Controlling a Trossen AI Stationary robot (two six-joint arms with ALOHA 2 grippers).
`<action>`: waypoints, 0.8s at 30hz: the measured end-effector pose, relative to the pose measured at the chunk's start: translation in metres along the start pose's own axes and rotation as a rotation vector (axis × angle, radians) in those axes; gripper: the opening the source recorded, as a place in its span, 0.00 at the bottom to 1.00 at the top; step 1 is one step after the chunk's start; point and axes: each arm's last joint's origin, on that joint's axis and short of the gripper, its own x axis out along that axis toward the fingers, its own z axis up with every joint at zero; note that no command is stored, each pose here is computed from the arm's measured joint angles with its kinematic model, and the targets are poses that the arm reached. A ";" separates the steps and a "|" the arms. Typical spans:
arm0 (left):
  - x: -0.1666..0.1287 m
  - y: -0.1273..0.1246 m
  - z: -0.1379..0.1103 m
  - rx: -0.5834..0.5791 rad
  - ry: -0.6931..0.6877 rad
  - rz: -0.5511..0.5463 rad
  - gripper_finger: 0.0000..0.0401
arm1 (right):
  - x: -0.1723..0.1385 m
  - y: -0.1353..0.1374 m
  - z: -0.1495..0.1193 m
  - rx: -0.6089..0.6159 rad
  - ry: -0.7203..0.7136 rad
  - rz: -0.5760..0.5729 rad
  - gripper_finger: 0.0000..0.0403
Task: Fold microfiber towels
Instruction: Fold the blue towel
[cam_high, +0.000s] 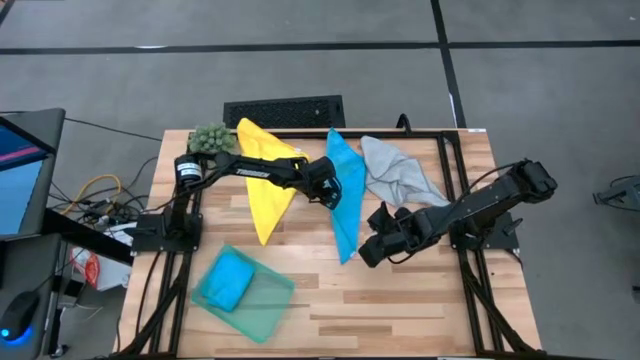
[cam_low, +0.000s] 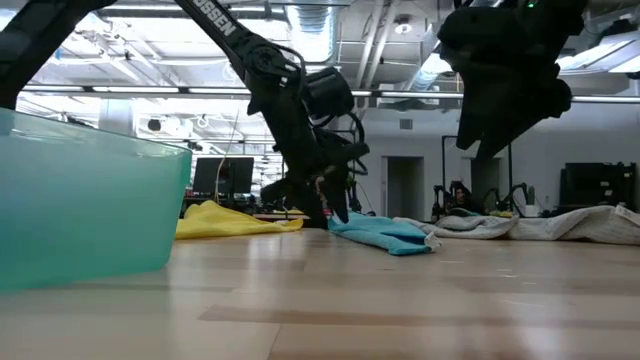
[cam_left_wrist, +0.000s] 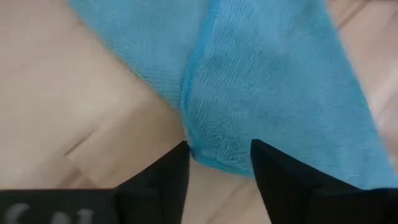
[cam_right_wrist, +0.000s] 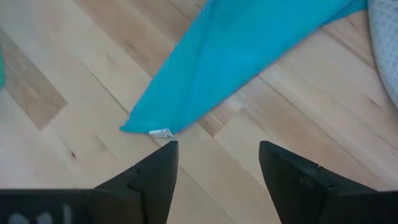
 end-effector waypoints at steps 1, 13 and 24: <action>0.002 0.001 -0.002 0.002 0.018 0.004 0.35 | 0.000 0.000 0.000 0.001 -0.001 0.001 0.62; -0.007 -0.013 0.010 0.058 -0.023 -0.009 0.01 | 0.000 0.000 0.001 0.000 -0.011 -0.006 0.62; -0.046 -0.041 0.035 0.137 0.037 -0.009 0.00 | 0.024 -0.002 -0.014 0.051 -0.067 0.094 0.62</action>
